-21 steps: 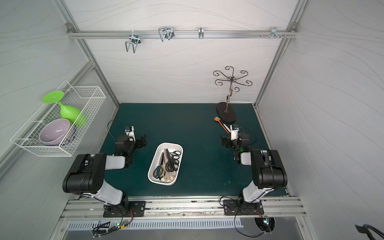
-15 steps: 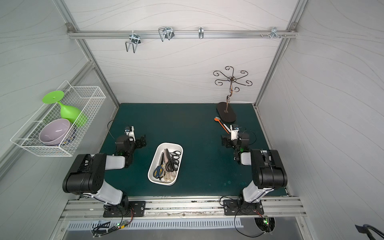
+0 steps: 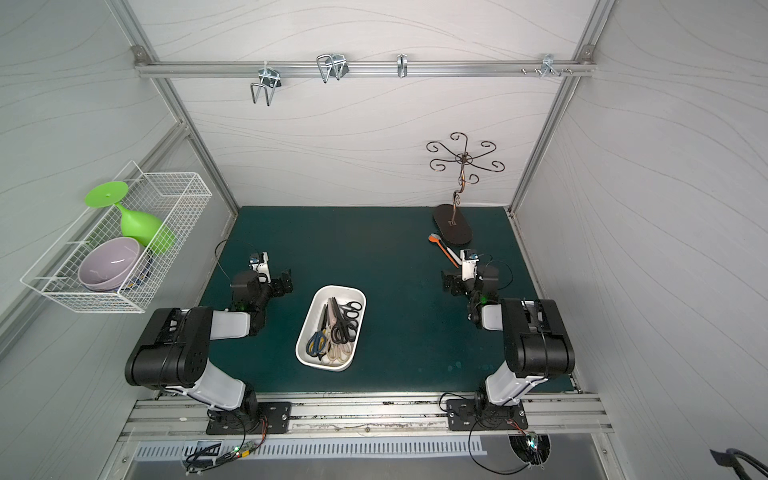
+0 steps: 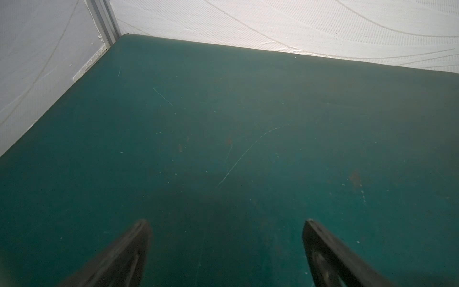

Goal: Take the scissors out of the storage box
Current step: Pick up the scissors from the storage box.

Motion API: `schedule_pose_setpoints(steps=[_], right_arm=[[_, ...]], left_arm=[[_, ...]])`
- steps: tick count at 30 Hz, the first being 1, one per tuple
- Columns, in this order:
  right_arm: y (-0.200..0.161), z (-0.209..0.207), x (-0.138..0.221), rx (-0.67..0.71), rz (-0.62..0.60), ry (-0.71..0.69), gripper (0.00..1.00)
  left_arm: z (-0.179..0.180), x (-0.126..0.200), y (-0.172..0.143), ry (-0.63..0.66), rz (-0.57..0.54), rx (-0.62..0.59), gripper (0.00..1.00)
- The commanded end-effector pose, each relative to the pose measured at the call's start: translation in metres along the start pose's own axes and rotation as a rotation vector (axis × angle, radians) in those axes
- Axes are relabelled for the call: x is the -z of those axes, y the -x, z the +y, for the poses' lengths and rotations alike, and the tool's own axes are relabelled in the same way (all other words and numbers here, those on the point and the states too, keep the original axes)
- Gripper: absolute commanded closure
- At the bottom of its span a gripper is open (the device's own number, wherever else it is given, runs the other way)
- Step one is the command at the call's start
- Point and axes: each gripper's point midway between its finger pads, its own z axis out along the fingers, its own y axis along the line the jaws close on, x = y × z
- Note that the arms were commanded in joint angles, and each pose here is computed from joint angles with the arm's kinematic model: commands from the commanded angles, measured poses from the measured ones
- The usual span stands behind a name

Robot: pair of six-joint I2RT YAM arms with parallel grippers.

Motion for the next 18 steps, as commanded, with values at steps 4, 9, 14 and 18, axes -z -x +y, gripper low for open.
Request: schedule_pose_setpoints(steps=[4,9,14,18], right_arm=[[0.012,-0.012,0.010,-0.062,0.000,-0.049,0.01],[0.040,-0.019,0.006,-0.064,0.111,-0.162,0.03],[0.075,0.017,0.005,-0.079,0.182,-0.130,0.05],[0.093,0.066,0.014,-0.107,0.255,-0.083,0.07]], left_arm=[[0.005,0.002,0.028,0.050,0.008,0.018,0.00],[0.002,0.010,0.056,0.091,0.056,0.007,0.00],[-0.005,0.027,0.080,0.129,0.061,0.024,0.00],[-0.017,0.042,0.080,0.113,0.149,0.158,0.01]])
